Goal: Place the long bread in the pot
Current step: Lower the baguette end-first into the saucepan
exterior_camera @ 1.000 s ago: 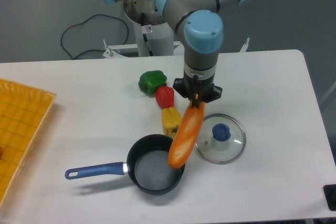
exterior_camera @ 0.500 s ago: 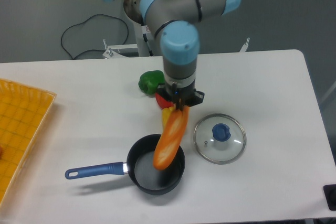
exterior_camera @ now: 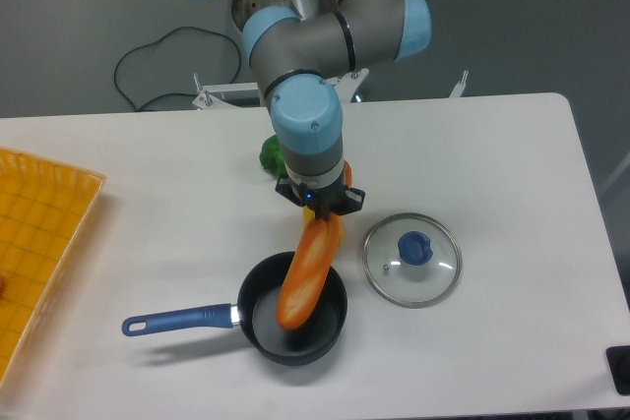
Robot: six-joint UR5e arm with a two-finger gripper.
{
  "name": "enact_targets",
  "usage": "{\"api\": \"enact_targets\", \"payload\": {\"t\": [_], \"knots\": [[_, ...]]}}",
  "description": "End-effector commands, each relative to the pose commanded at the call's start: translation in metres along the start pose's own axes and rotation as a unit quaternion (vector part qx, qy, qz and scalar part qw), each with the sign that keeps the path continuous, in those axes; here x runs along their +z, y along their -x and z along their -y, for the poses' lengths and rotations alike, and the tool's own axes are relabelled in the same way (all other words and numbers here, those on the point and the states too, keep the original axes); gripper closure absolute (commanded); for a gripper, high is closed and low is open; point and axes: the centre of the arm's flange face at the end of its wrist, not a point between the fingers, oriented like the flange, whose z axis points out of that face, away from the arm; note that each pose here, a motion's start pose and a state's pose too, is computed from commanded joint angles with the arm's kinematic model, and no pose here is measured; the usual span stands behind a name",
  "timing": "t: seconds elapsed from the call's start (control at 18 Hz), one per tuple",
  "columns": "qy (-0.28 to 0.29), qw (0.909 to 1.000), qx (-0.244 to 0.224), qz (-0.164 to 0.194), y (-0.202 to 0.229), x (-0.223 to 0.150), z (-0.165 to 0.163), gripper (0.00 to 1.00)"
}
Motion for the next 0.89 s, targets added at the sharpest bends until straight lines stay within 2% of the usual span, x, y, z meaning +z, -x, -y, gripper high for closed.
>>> {"api": "enact_targets", "payload": {"t": [0.89], "knots": [[0.003,0.9999,0.006,0.012,-0.023,0.001,0.023,0.76]]}}
